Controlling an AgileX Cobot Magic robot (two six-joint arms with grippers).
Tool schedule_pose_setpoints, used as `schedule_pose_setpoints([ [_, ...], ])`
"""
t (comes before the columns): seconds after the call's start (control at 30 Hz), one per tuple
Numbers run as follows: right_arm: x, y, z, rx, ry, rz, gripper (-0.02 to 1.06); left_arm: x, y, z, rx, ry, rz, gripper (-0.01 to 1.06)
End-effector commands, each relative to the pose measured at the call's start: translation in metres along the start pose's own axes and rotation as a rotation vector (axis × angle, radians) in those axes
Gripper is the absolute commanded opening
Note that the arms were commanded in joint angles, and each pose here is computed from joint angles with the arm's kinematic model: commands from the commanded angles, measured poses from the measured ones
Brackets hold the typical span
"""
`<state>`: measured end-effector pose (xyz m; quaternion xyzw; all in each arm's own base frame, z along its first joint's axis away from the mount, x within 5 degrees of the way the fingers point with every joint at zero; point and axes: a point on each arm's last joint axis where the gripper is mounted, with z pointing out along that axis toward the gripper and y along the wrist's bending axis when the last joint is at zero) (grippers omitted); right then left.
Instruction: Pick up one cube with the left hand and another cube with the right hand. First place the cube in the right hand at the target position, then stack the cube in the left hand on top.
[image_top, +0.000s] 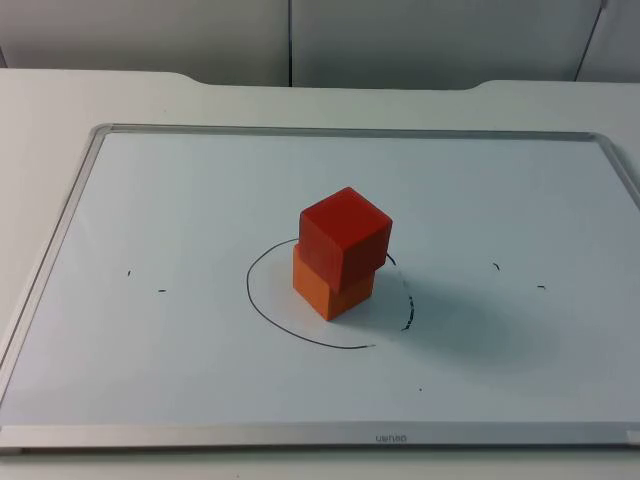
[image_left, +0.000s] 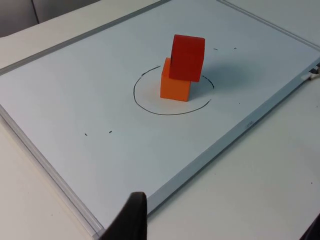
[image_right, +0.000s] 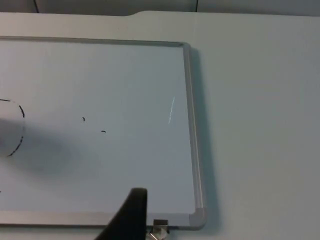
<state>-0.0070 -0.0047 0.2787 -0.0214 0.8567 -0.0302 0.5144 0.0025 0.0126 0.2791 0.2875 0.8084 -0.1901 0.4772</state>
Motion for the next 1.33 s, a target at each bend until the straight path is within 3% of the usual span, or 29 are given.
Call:
schedule_pose_setpoints([
  [0.0,0.0002,-0.0001,0.0009,0.006,-0.007,0.002,1.05,-0.0003,-0.0002,-0.0007,-0.021,-0.015,-0.012,1.05],
  [0.13,0.0002,-0.0001,0.0009,0.006,-0.007,0.002,1.05,0.0006,-0.0014,-0.0021,-0.163,-0.02,-0.087,1.05],
  [0.3,0.0002,-0.0001,0.0009,0.006,-0.007,0.002,1.05,0.0011,-0.0025,-0.0031,-0.272,-0.024,-0.144,1.05],
  [0.4,0.0002,-0.0001,0.0009,0.006,-0.007,0.002,1.05,0.0017,-0.0039,-0.004,-0.389,-0.029,-0.206,1.05],
  [0.73,0.0002,-0.0001,0.0009,0.006,-0.007,0.002,1.05,0.0024,-0.0065,-0.0052,-0.595,-0.036,-0.315,1.05],
  [1.07,0.0002,-0.0001,0.0009,0.006,-0.007,0.002,1.05,0.0027,-0.0084,-0.0057,-0.734,-0.041,-0.388,1.05],
  [1.3,0.0002,-0.0001,0.0009,0.006,-0.007,0.002,1.05,0.0028,-0.0092,-0.0059,-0.792,-0.043,-0.419,1.05],
])
